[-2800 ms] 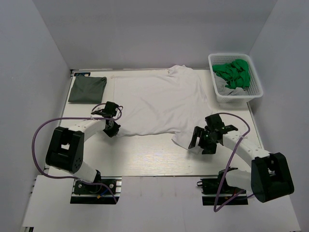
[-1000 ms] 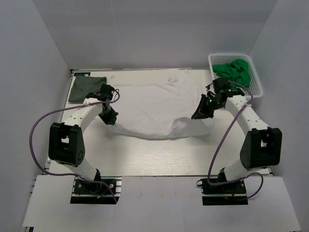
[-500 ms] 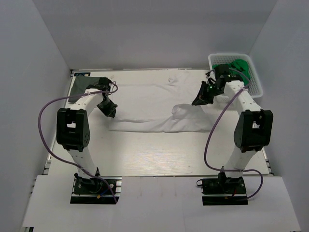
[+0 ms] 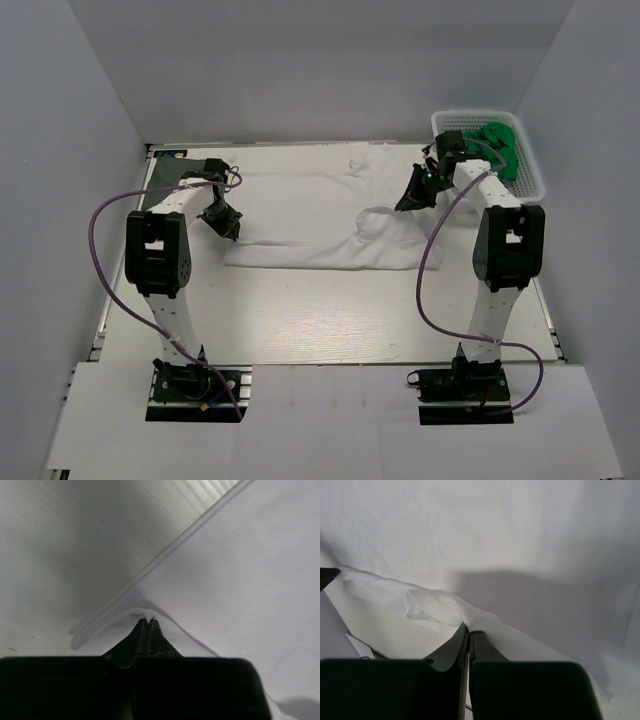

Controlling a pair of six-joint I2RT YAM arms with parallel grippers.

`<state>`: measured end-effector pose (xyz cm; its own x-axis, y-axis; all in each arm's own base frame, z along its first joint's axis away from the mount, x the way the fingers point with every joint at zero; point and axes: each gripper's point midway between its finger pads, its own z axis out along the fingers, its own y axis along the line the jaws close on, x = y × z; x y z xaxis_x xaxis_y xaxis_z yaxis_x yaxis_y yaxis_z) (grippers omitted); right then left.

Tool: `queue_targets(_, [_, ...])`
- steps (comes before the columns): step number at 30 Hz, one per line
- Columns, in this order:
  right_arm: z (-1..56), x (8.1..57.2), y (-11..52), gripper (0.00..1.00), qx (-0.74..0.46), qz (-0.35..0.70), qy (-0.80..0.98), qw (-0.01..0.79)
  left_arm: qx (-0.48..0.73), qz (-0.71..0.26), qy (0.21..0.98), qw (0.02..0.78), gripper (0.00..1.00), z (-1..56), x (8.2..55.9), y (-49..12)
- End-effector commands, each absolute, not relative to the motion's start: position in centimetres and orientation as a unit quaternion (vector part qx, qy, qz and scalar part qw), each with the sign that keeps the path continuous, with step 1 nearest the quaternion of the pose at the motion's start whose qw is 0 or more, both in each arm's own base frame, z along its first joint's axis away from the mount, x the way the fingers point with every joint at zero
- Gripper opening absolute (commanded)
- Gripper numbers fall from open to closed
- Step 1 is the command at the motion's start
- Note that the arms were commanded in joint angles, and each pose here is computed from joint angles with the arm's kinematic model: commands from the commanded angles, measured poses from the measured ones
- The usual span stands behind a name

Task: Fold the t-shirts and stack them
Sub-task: Fold the flattened tshirt in 1/3 of the way

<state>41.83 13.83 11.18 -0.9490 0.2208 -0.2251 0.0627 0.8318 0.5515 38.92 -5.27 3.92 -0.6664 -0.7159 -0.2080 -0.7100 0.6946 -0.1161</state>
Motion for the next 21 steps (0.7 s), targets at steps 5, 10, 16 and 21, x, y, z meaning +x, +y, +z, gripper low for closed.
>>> queue_targets(5, [12.1, 48.3, 12.6, 0.46, 0.056, 0.242, 0.938, 0.241, -0.431, -0.018, 0.889, 0.156, 0.99, 6.4, 42.4, -3.8])
queue_targets(10, [15.0, 48.1, 11.8, 0.90, 0.026, 0.211, 0.943, 0.257, -0.421, -0.013, 0.882, 0.209, 1.00, 11.1, 43.0, -2.8])
queue_targets(16, [15.7, 42.2, 12.9, 0.90, 0.021, 0.258, 0.933, 0.251, -0.383, -0.064, 0.890, 0.238, 1.00, 13.9, 42.1, -4.5])
queue_targets(21, [12.2, 38.2, 12.5, 0.90, 0.039, 0.256, 0.938, 0.228, -0.318, -0.197, 0.902, 0.215, 1.00, 13.0, 41.6, -9.6])
